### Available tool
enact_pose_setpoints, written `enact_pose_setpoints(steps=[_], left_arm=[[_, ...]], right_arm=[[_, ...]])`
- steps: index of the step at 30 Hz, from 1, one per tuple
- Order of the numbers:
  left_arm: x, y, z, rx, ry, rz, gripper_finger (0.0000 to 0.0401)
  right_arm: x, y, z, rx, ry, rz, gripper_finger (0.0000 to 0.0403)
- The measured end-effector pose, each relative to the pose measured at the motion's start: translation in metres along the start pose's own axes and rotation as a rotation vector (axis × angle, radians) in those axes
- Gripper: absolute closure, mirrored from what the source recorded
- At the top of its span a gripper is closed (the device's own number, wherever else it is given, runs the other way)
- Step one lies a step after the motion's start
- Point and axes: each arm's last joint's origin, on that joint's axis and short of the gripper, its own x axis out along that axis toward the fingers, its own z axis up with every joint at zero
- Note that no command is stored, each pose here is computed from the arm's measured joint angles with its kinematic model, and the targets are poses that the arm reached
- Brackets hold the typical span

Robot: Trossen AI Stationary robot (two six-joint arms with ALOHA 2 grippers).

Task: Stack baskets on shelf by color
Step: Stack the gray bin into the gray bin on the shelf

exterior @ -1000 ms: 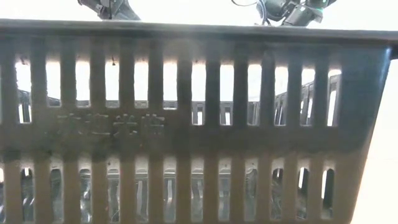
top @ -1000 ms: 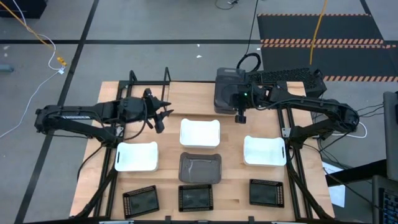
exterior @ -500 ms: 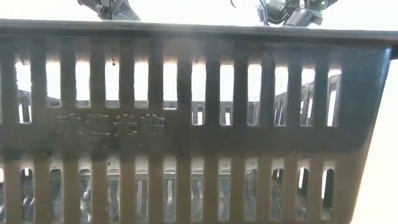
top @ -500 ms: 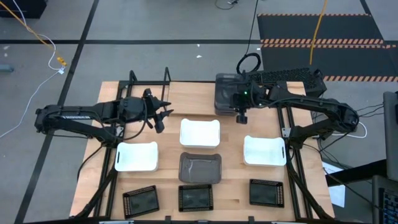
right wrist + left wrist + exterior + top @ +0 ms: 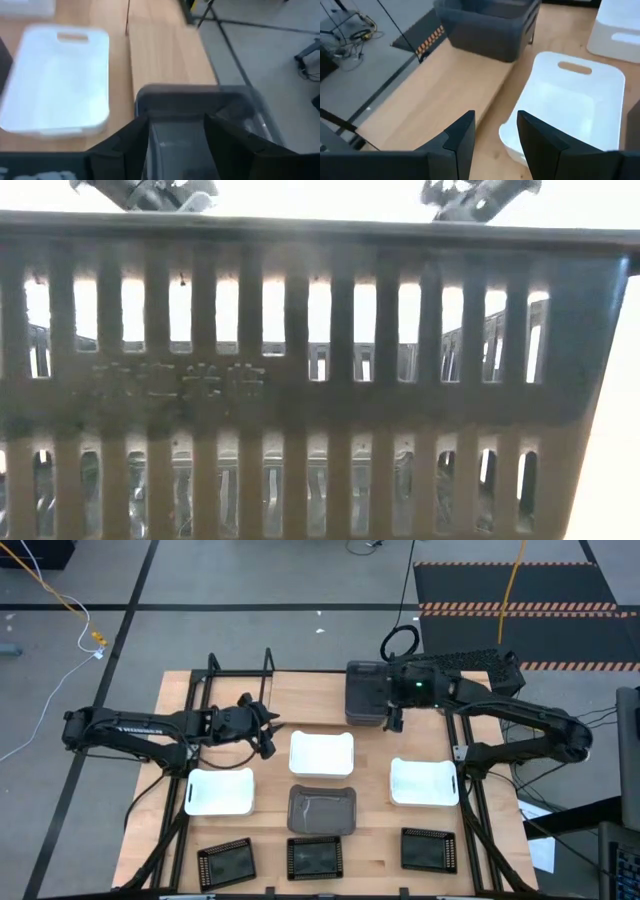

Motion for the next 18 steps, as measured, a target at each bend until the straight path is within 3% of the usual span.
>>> enact_pose_setpoints(steps=[4, 9, 14, 18], left_arm=[[0.000, 0.000, 0.002, 0.016, -0.033, -0.005, 0.0254], [-0.004, -0.006, 0.002, 0.079, -0.043, -0.060, 0.0254], [-0.007, -0.015, 0.003, 0.119, -0.069, -0.148, 0.0254], [-0.010, -0.020, 0.008, 0.127, -0.119, -0.171, 0.0254]], right_arm=[[-0.024, 0.016, 0.007, 0.046, -0.089, 0.084, 0.0224], [-0.020, 0.053, -0.003, 0.032, 0.010, 0.242, 0.0230], [0.002, 0.111, -0.012, -0.084, -0.017, 0.414, 0.0231], [0.020, 0.158, -0.015, -0.288, -0.022, 0.511, 0.0231]])
